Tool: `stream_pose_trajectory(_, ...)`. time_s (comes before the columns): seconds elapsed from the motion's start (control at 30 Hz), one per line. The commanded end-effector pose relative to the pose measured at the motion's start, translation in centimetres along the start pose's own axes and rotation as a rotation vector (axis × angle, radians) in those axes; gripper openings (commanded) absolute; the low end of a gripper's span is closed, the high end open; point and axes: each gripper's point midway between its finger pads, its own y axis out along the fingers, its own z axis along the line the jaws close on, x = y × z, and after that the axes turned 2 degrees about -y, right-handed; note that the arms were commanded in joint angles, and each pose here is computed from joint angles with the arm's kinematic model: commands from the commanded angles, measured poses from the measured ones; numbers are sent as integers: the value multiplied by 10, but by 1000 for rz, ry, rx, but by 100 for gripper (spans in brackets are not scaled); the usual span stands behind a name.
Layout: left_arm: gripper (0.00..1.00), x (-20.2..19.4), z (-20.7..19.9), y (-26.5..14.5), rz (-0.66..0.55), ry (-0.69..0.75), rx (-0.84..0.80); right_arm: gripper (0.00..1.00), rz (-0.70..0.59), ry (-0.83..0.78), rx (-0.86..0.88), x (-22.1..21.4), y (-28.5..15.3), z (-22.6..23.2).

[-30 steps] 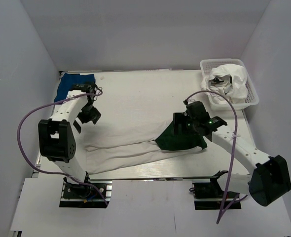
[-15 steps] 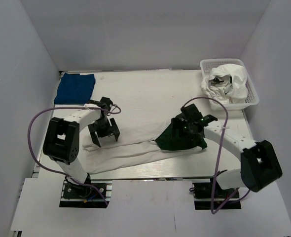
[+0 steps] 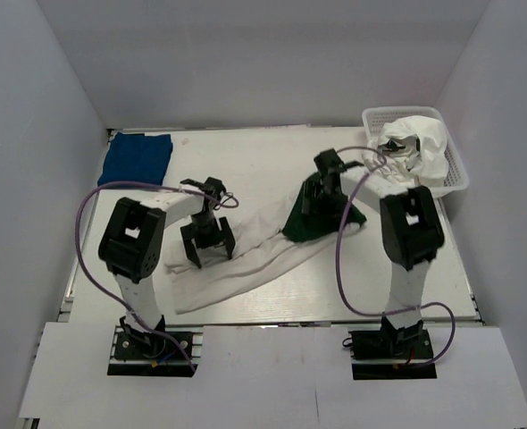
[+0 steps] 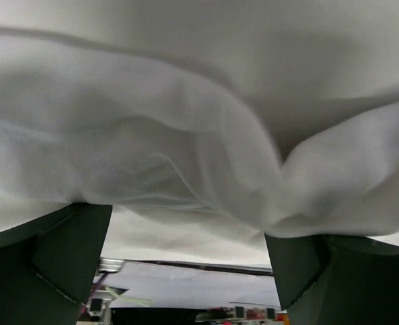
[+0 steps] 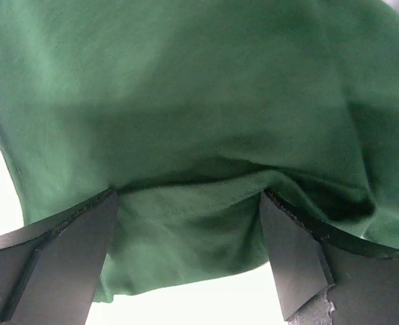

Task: Fold and stack the t-shirts
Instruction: Rotate the tshirt 90 degrees

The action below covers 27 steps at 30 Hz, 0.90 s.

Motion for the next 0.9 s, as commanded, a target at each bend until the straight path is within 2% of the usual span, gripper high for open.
stream_pose_trajectory(0.0,100,31,-51,-1,-66,-66,-98,90,-157,-41,-7,90,43,5)
stream_pose_trajectory(0.03,100,30,-58,3,-27,-88,-103,90,-135,-62,4,108,69,11)
stream_pose_trajectory(0.07,100,36,-69,-7,-25,-102,-127,90,-102,-77,85,112,72,28)
stream_pose_trajectory(0.1,100,35,-74,-9,-1,-125,-134,90,-272,-112,170,181,33,61)
stream_pose_trajectory(0.13,100,29,-84,-12,38,-173,-148,90,-181,-123,172,167,81,61)
stream_pose_trajectory(0.17,100,31,-90,-13,55,-196,-152,90,-186,-133,243,175,81,77)
stream_pose_trajectory(0.2,100,26,-89,-13,89,-226,-135,90,-309,-158,305,215,52,100)
stream_pose_trajectory(0.23,100,16,-95,-16,137,-276,-144,90,-324,-169,351,219,66,108)
stream_pose_trajectory(0.27,100,5,-92,-10,184,-312,-132,90,-390,-160,382,235,65,114)
stream_pose_trajectory(0.3,100,-5,-93,-8,218,-340,-134,90,-367,-101,441,229,69,121)
stream_pose_trajectory(0.33,100,-15,-97,-9,274,-362,-163,90,-406,-86,481,235,73,127)
stream_pose_trajectory(0.4,100,-37,-94,-4,312,-370,-119,90,-401,-59,550,236,84,141)
stream_pose_trajectory(0.47,100,-52,-94,-4,319,-337,-82,90,-439,-70,590,248,72,158)
stream_pose_trajectory(0.5,100,-57,-96,-3,319,-321,-77,90,-404,-47,601,240,86,161)
stream_pose_trajectory(0.6,100,-76,-101,-6,329,-272,-67,90,-401,-13,622,236,94,164)
stream_pose_trajectory(0.7,100,-75,-115,-9,305,-205,-109,90,-408,-25,621,238,88,165)
stream_pose_trajectory(0.73,100,-73,-118,-8,285,-183,-105,90,-432,-41,620,242,74,168)
stream_pose_trajectory(0.87,100,-43,-149,-40,135,-115,-186,90,-514,-132,614,255,34,171)
